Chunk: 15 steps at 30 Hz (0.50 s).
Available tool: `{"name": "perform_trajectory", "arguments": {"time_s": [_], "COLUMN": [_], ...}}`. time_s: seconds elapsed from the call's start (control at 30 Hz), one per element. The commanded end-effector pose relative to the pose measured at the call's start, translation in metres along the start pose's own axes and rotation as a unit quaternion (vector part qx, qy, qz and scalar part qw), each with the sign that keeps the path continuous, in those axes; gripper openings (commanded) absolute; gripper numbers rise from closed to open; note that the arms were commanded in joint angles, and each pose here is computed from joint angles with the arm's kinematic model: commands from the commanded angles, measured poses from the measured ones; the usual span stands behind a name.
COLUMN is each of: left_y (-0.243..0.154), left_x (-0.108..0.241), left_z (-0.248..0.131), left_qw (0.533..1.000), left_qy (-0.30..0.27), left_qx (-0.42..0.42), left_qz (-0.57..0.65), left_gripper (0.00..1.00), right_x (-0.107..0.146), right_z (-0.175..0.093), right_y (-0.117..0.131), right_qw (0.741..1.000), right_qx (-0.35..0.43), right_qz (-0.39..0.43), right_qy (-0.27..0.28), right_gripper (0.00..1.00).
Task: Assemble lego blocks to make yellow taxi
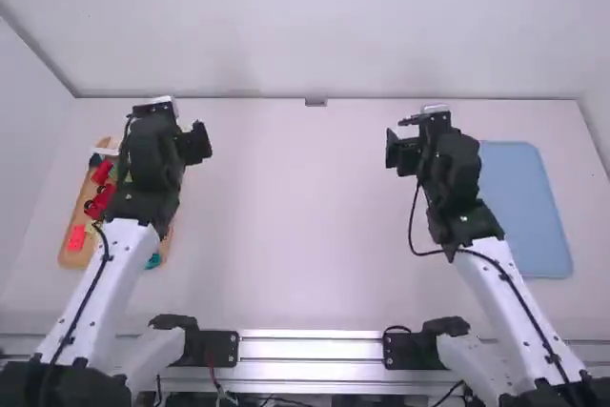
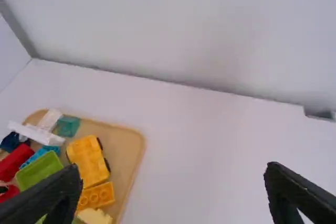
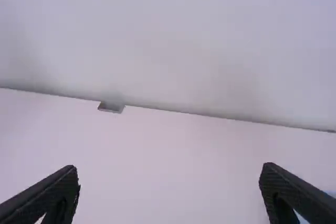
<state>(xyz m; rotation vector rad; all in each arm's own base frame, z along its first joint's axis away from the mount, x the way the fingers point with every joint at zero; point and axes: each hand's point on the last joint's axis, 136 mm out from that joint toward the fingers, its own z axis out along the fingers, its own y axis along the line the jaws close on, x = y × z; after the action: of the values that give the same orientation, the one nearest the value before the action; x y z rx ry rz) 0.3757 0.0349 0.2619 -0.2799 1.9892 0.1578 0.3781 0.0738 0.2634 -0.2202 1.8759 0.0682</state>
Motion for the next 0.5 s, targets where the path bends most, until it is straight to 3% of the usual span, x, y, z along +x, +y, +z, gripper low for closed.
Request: {"name": "perform_trajectory", "arguments": {"time_s": [0.0,0.17,0.37,0.47], "left_y": [-0.001,0.000,0.040,0.049], "left_x": [-0.008,-0.005,0.003,0.010], "left_z": [0.002,0.009,0.017,0.022], "left_qw": [1.000,1.000,0.995,0.994], "left_qy": [0.001,0.018,0.045,0.065], "left_qx": [-0.010,-0.020,-0.063,-0.041], "left_qz": [-0.004,-0.005,-0.061,-0.078], "left_gripper": [0.94,0.97,0.99,0.99], "right_x": [-0.019,-0.017,-0.014,-0.014], "right_z": [0.003,0.010,0.014,0.014], "right_y": [-0.001,0.002,0.004,0.003], "right_qw": [1.000,1.000,1.000,1.000], "right_qx": [0.006,0.003,0.000,0.001], "right_qz": [-0.002,-0.005,-0.007,-0.007], "right_qy": [-0.014,0.001,0.011,0.011], "right_gripper": [0.94,0.97,0.98,0.98]}}
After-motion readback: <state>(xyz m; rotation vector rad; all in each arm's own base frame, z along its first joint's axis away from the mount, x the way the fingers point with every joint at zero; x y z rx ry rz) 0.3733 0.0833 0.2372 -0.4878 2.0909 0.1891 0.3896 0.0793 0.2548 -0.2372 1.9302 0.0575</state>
